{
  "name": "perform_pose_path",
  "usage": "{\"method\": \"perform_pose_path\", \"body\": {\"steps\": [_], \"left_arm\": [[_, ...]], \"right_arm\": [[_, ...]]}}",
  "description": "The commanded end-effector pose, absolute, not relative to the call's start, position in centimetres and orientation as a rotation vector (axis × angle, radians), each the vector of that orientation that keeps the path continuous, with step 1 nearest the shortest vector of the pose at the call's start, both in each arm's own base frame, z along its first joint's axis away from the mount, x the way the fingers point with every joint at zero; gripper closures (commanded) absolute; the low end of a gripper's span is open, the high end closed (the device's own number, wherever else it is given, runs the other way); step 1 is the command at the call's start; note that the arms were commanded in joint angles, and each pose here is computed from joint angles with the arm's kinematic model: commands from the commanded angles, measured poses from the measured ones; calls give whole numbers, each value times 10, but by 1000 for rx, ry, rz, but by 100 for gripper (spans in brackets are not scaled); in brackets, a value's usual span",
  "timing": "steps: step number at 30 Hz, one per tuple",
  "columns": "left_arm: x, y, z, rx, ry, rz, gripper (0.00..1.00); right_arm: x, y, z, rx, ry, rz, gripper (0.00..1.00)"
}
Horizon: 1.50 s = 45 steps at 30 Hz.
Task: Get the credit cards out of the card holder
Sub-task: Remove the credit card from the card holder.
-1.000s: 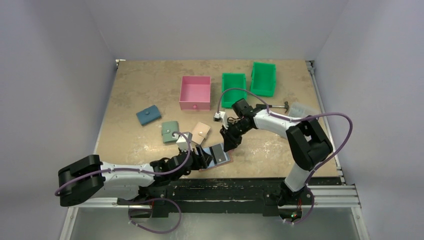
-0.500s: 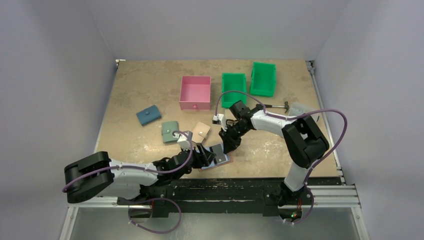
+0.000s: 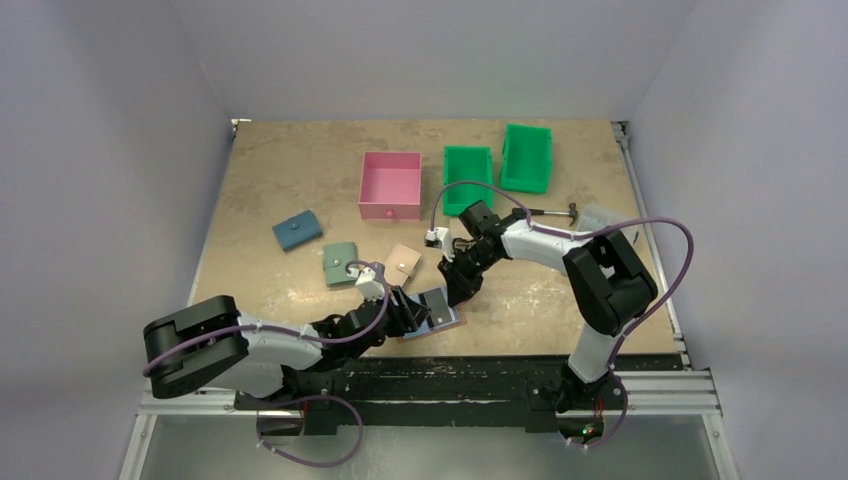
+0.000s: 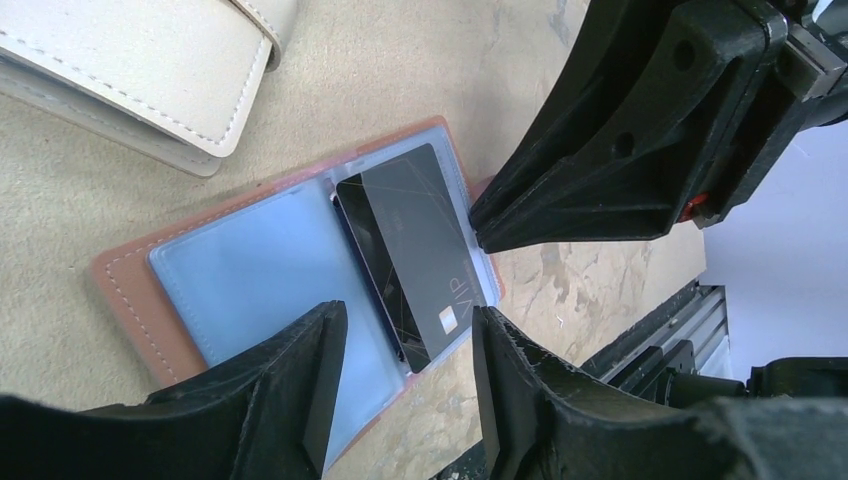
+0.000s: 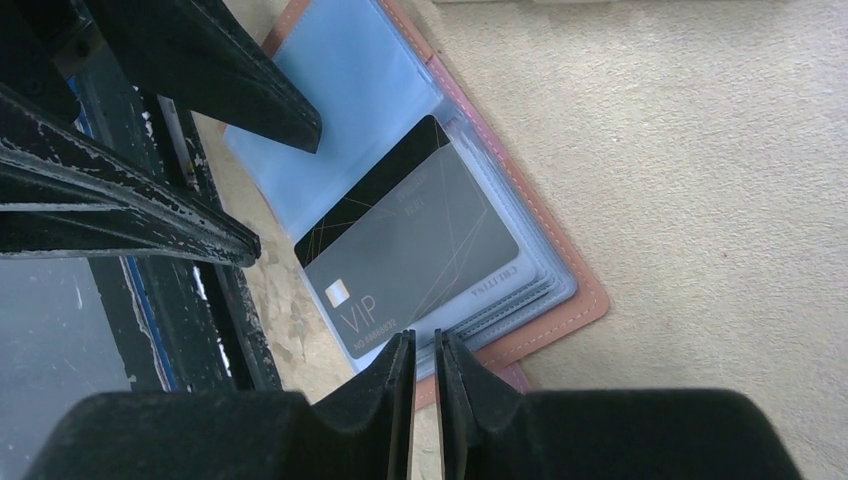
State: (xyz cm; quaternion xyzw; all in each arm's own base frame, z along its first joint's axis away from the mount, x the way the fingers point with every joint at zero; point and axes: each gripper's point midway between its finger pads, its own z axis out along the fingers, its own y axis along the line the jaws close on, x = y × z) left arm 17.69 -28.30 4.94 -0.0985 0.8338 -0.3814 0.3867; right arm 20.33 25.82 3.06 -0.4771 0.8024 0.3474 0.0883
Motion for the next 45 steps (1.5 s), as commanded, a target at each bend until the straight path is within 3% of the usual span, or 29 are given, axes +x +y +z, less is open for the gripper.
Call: {"method": "perform_pose_path", "body": {"steps": [1, 37, 45], "left_arm": [[181, -290, 61, -290, 2079, -1045, 49], [184, -293, 38, -484, 2081, -1194, 62], [185, -294, 36, -481, 2085, -1191, 73]], "right_arm": [[213, 261, 25, -1423, 2390, 977, 79], [195, 263, 5, -1520, 2459, 964, 89], [192, 264, 5, -1532, 2459, 981, 89]]}}
